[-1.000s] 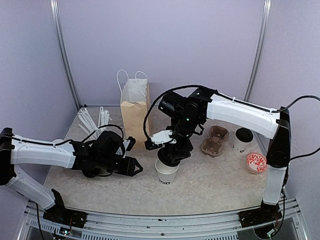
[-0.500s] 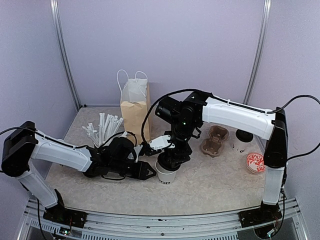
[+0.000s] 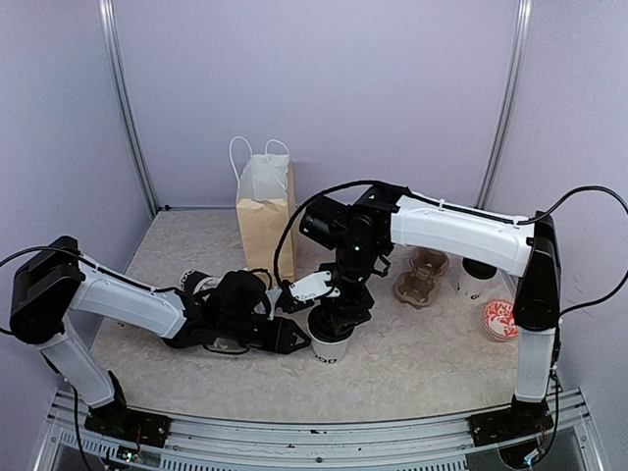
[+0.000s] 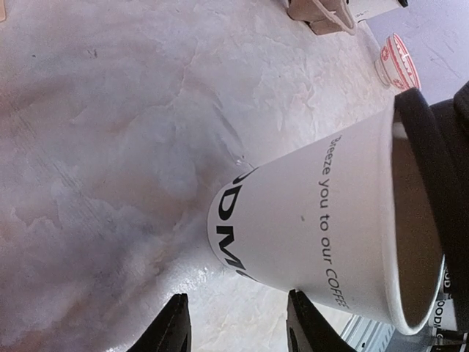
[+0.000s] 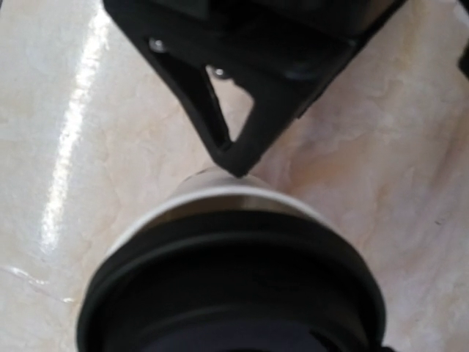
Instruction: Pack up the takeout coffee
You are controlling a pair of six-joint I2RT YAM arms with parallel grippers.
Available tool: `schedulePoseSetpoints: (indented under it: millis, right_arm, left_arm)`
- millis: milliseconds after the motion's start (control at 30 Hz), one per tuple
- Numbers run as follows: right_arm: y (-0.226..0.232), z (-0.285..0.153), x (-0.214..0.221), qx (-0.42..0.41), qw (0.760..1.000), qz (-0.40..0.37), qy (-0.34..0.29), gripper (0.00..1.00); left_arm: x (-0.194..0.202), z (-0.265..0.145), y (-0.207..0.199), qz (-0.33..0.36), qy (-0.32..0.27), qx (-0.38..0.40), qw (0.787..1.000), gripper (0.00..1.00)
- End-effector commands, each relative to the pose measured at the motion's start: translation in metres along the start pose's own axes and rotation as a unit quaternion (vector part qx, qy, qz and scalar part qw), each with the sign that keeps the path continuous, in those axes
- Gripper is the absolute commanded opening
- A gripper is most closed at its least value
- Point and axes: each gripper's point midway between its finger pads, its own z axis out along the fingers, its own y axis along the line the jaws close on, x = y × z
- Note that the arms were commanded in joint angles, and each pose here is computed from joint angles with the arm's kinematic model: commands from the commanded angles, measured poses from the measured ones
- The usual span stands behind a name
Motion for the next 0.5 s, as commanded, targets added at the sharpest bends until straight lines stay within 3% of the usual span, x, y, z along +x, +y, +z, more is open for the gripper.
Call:
schedulePoseSetpoints:
  millis: [0,400,467]
  right_arm:
    - [0.0069,0.0078,-0.0063,-0.018,1.0,-0.006,0.001,0.75]
    - [0.0102,0.0134,-0.0121,-0.025,1.0,-0.008,0.0,0.8]
    - [0.0094,0.0134,-0.0118,-0.023,1.0,-0.007,0.001,0.87]
  left_arm:
    - [-0.0086,-0.0041,-0.003,0.001,-0.015,0.01,1.0,0.45]
    - [-0.0099,-0.0033,-0.005,0.002,-0.016,0.015,1.0,0.44]
    - [-0.0092,-0.0038,-0.0042,0.001,-0.015,0.013,1.0,0.44]
